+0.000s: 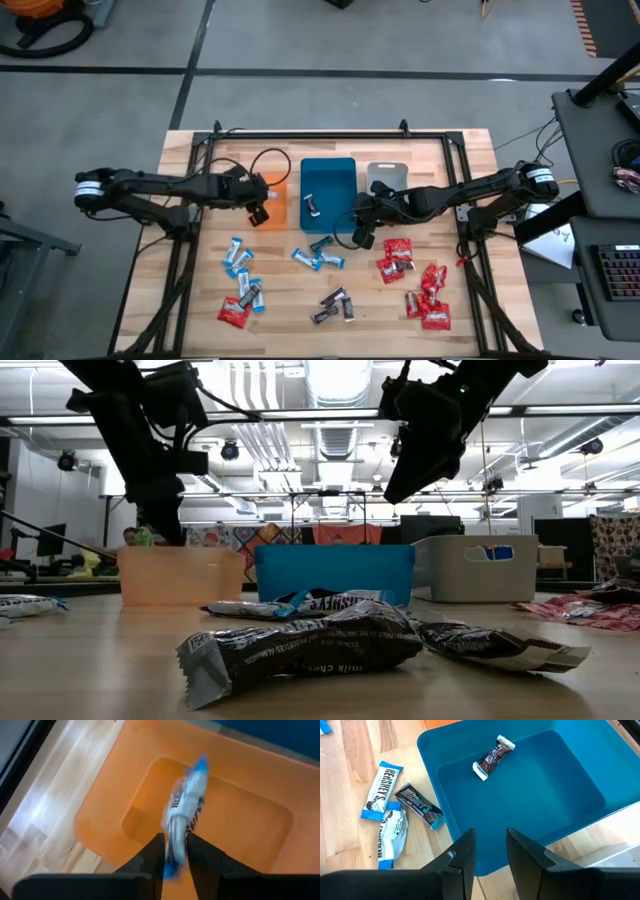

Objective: Sort candy
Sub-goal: Put the white chocolate bar into the orange bin, then put the brown chocolate bar into the blue bin

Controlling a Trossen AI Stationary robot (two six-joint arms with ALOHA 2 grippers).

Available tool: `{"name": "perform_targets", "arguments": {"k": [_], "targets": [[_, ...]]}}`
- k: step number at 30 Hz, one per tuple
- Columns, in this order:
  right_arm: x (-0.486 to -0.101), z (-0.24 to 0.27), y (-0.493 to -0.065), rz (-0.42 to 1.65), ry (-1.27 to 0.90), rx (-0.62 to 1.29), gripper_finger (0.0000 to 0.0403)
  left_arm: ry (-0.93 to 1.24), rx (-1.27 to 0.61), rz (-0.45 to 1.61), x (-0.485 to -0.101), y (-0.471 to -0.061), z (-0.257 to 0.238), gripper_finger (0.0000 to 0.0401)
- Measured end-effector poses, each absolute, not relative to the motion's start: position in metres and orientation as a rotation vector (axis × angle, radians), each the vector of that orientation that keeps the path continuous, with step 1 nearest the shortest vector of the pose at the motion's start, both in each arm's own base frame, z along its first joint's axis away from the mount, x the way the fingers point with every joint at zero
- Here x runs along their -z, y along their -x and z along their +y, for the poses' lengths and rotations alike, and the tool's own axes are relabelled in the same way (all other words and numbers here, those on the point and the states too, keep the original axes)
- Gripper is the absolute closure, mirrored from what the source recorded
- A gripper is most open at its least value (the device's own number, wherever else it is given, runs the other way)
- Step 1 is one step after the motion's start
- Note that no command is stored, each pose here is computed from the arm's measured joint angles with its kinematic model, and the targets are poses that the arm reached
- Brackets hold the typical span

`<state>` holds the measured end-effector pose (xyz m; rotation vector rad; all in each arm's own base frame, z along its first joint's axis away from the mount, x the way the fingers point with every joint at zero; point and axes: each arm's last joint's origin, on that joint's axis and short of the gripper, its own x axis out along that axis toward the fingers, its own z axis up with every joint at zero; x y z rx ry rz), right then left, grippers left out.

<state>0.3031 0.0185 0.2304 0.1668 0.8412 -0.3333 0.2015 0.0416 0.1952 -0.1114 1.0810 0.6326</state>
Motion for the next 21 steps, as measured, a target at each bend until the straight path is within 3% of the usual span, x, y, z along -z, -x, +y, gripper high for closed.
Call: {"name": "perform_targets", "arguments": {"k": [9, 21], "targets": [[-0.231, 0.019, -0.303, 0.843, -0.187, 0.323, 0.0312, 0.112, -0.631, 1.086, -0.199, -0.204, 0.042, 0.0286], [-0.235, 0.041, -0.297, 0.929, -0.423, 0.03, 0.033, 0.108, -0.523, 0.838, -0.239, -0.214, 0.023, 0.0295]]}}
